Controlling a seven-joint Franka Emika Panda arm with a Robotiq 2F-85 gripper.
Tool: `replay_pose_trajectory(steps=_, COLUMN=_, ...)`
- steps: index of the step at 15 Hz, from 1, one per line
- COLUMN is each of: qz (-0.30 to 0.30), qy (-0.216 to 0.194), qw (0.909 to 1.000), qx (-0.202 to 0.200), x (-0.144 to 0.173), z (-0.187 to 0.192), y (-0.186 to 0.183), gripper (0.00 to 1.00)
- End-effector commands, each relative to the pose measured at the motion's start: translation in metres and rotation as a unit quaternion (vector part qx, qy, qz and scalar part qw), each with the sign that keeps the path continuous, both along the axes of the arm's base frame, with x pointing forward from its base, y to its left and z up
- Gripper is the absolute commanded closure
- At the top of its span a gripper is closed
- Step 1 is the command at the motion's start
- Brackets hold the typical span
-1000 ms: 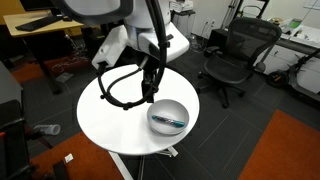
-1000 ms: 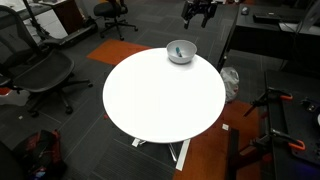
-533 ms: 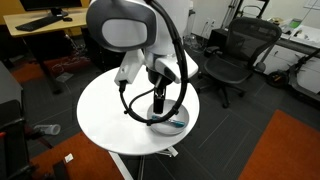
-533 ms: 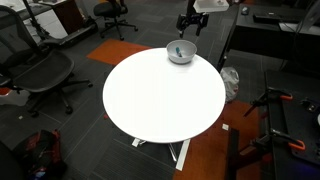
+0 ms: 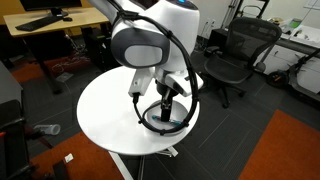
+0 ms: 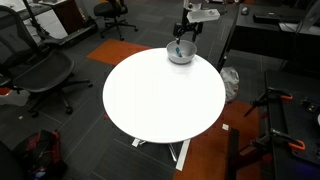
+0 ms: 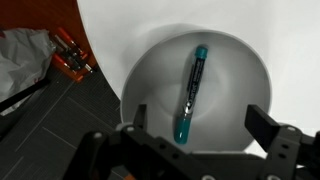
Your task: Remove the marker from the mug cup and place it on the table
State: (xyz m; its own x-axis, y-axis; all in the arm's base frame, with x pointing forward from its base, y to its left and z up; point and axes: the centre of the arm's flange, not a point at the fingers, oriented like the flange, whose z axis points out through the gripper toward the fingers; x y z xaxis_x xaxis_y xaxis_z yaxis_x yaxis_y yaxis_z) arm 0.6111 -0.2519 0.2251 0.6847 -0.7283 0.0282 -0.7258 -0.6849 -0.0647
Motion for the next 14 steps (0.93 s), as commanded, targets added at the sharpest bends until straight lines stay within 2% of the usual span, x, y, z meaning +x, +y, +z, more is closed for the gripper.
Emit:
replay_pose_trajectory(steps=1, qz=-0.018, qy=0.007, qw=0.9998, qx=0.005, x=0.019, z=-0.016, y=-0.005, gripper=0.0)
replay_pose_trajectory(steps=14, qz=-0.048, qy=0.037, qw=0.998, qx=-0.018, x=0.042, z=-0.067, y=-0.016, gripper=0.0)
